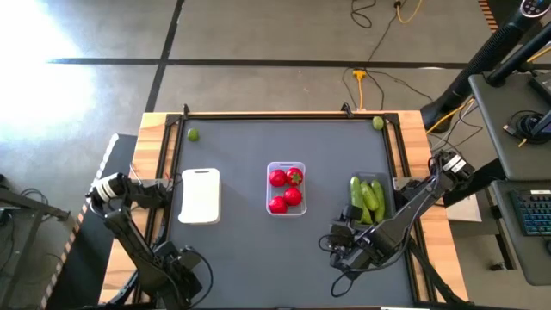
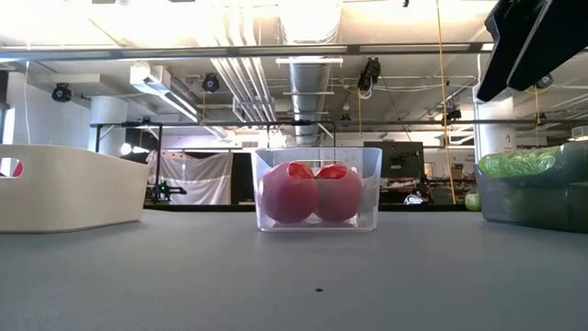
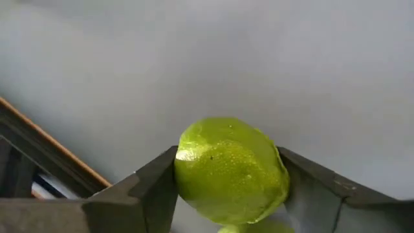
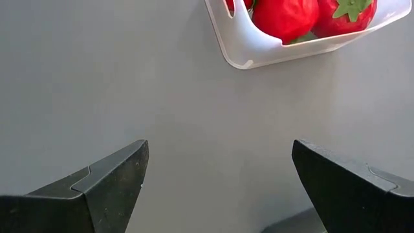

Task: Sort produce into baskets
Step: Put the green lime into the white bin

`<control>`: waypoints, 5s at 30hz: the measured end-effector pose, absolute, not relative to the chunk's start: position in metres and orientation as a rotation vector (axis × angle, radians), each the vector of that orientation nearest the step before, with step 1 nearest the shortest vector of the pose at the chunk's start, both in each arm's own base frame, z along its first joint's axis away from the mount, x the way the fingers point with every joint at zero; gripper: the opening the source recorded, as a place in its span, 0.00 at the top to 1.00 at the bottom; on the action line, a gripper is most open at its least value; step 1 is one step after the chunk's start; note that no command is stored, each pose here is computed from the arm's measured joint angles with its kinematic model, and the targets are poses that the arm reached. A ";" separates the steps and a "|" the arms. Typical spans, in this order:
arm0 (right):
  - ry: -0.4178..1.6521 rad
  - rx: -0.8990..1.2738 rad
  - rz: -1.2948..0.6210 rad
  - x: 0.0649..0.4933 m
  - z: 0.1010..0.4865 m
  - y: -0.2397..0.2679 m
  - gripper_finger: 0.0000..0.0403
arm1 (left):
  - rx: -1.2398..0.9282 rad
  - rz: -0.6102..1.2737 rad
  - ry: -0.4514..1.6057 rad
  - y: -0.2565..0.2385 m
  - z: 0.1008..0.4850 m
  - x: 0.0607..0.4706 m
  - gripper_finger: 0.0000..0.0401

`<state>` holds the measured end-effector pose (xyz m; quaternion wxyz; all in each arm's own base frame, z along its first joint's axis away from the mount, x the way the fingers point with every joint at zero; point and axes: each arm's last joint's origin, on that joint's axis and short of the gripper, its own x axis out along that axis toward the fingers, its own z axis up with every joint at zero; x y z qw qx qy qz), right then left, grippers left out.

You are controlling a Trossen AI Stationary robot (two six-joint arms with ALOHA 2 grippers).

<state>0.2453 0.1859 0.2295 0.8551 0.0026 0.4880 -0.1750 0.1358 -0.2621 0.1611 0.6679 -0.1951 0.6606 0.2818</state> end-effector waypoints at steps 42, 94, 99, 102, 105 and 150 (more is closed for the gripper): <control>1.036 -0.019 -0.356 0.243 0.223 0.186 0.07 | -0.218 1.108 1.409 -0.039 0.210 0.198 0.49; 1.063 -0.018 -0.396 0.236 0.206 0.180 0.07 | -0.499 1.448 1.190 0.014 0.175 0.172 0.35; 1.063 -0.017 -0.396 0.236 0.206 0.180 0.07 | -0.518 1.380 1.154 0.009 0.196 0.187 0.36; 1.060 -0.004 -0.403 0.236 0.206 0.180 0.07 | -0.510 1.285 1.165 0.001 0.214 0.197 0.38; 1.059 0.003 -0.403 0.236 0.206 0.181 0.07 | -0.530 1.144 1.254 -0.011 0.231 0.204 0.40; 1.005 0.034 -0.357 0.242 0.207 0.186 0.07 | -0.680 0.621 1.154 -0.123 0.270 0.206 0.46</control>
